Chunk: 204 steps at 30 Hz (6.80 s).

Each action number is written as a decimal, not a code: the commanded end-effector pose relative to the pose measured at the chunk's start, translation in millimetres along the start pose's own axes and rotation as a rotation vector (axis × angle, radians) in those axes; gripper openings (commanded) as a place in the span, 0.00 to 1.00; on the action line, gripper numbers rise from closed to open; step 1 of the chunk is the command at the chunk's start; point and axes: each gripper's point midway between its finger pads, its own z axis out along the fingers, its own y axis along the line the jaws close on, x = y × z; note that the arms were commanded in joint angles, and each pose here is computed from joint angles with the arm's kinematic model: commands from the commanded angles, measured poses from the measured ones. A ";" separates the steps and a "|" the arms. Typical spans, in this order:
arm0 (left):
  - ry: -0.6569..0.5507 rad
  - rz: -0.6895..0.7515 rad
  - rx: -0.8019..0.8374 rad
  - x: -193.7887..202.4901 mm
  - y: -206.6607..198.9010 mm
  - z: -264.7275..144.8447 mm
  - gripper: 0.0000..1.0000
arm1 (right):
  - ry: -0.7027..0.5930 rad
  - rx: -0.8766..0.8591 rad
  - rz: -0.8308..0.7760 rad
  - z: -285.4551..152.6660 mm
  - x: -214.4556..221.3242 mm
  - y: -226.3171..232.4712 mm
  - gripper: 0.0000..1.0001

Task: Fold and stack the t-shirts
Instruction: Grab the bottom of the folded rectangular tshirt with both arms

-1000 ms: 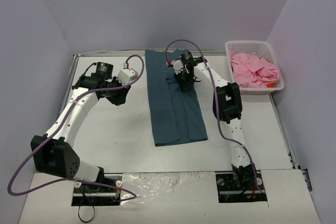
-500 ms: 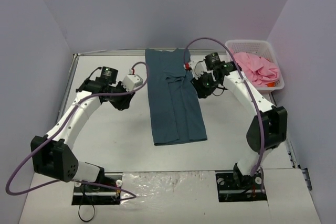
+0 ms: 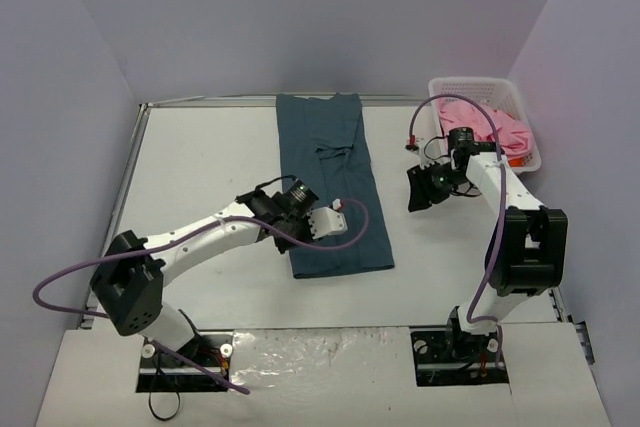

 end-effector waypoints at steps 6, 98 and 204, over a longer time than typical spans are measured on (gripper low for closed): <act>0.107 0.066 -0.095 21.1 -1.3 28.2 0.22 | -0.055 -0.057 0.015 -9.4 6.4 2.7 0.42; 0.084 0.206 0.228 20.5 -75.6 37.2 0.23 | -0.008 -0.022 -0.057 3.0 18.3 12.5 0.49; 0.008 -0.235 0.672 53.2 -53.1 36.2 0.02 | 0.311 -0.162 -0.937 86.9 109.1 135.3 0.47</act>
